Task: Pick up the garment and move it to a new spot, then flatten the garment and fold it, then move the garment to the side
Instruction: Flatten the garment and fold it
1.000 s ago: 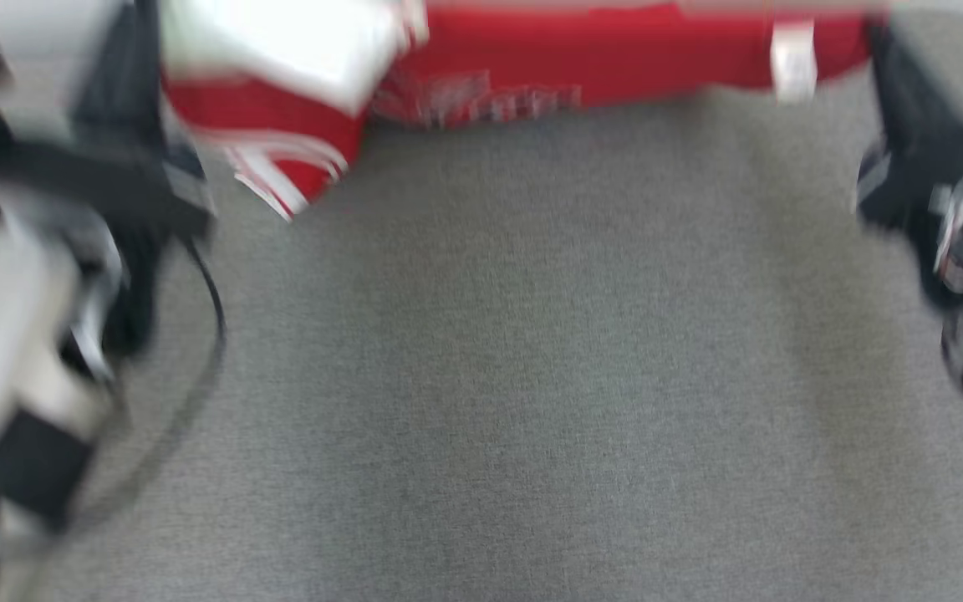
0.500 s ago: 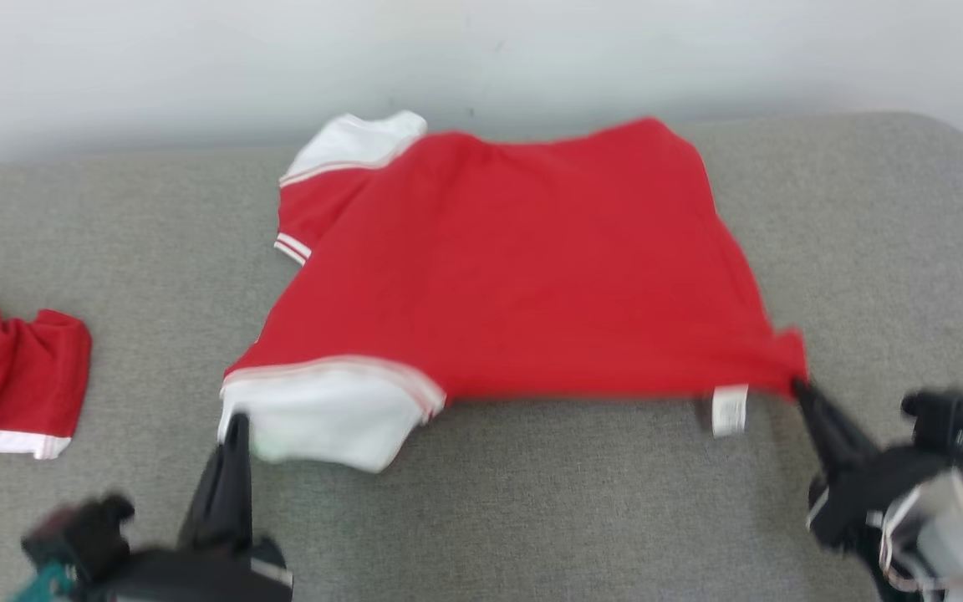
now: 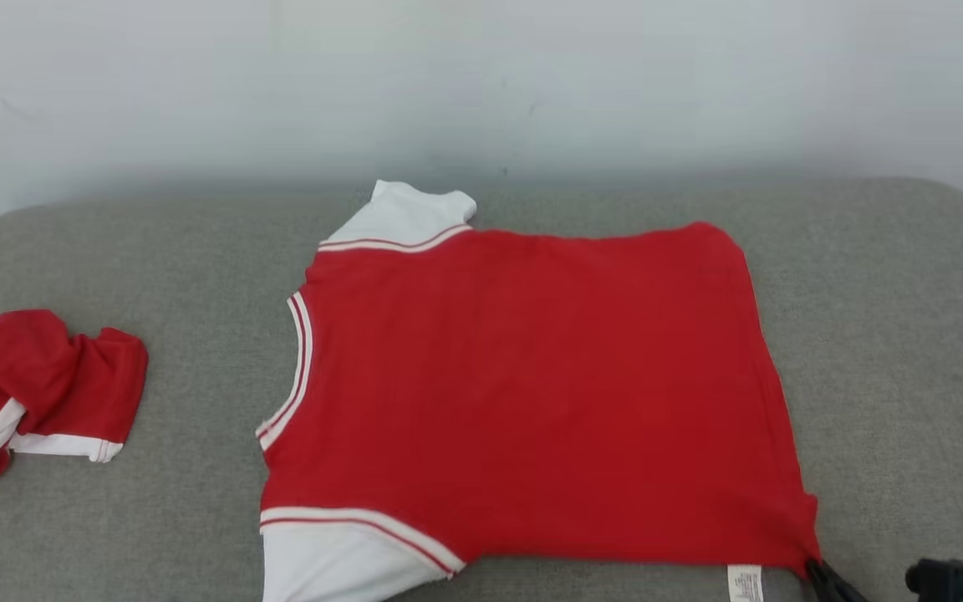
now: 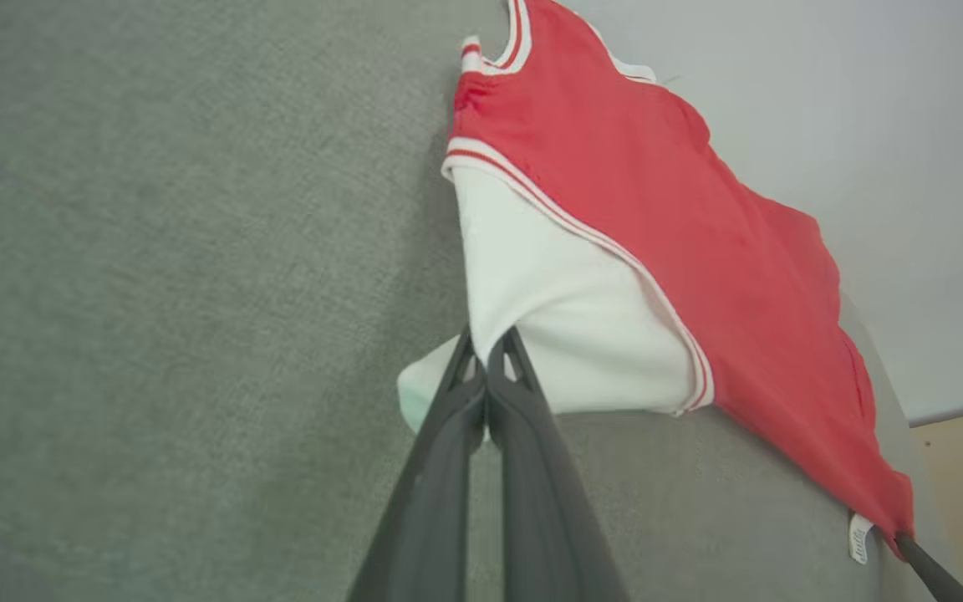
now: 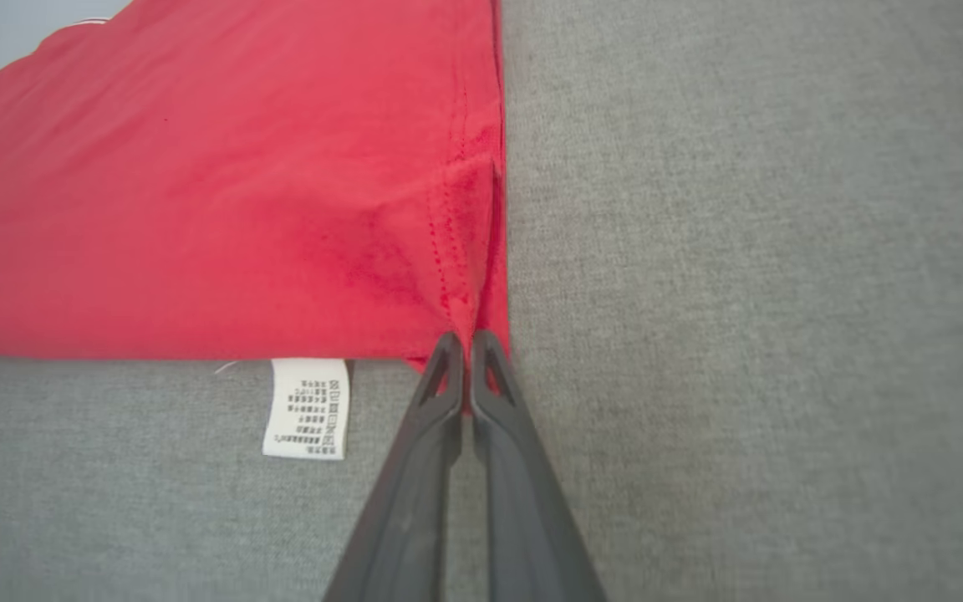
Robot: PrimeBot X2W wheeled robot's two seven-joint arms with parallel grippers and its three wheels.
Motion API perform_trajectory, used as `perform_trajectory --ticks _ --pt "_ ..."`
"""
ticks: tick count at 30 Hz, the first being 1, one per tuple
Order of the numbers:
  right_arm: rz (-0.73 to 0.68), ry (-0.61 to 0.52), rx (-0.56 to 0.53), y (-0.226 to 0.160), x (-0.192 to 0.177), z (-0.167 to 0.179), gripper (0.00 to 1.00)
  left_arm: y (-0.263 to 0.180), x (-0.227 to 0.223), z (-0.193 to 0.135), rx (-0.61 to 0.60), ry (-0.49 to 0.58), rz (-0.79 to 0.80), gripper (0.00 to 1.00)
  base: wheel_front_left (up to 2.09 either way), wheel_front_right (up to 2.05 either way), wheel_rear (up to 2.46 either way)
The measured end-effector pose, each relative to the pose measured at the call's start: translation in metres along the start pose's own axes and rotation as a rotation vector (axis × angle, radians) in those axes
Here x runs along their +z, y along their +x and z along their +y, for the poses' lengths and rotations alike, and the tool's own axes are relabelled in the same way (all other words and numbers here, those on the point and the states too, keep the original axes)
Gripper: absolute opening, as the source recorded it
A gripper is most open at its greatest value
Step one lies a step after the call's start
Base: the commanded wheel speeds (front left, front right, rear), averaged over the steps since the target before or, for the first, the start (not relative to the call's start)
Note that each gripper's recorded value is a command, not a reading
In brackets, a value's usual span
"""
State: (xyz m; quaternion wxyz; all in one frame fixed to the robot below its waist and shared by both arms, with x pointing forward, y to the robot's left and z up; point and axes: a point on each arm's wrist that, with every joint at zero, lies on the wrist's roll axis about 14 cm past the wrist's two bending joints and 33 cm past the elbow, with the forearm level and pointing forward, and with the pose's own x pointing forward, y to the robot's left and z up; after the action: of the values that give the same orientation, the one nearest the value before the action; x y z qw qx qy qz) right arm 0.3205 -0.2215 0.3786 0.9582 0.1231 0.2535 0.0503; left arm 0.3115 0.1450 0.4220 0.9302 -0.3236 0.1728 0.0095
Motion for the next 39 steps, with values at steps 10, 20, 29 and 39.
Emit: perform_trajectory --ticks 10,20,29,39 --pt "0.003 0.019 -0.027 -0.012 -0.002 0.004 0.0 -0.014 -0.019 0.008 0.021 -0.016 0.042 0.0 0.0 0.0 0.0" --pt "-0.078 0.001 -0.03 -0.004 0.038 0.008 0.0 0.016 0.024 -0.023 -0.106 0.053 -0.062 0.0 0.0 0.0 0.0" --pt "-0.089 -0.057 -0.02 0.038 0.089 0.01 0.0 0.076 0.075 -0.056 -0.212 0.173 -0.09 0.0 0.0 0.0 0.0" --pt "-0.014 -0.054 -0.044 0.083 0.082 0.003 0.0 0.139 0.065 -0.053 -0.208 0.244 0.022 0.0 0.0 0.0 0.0"
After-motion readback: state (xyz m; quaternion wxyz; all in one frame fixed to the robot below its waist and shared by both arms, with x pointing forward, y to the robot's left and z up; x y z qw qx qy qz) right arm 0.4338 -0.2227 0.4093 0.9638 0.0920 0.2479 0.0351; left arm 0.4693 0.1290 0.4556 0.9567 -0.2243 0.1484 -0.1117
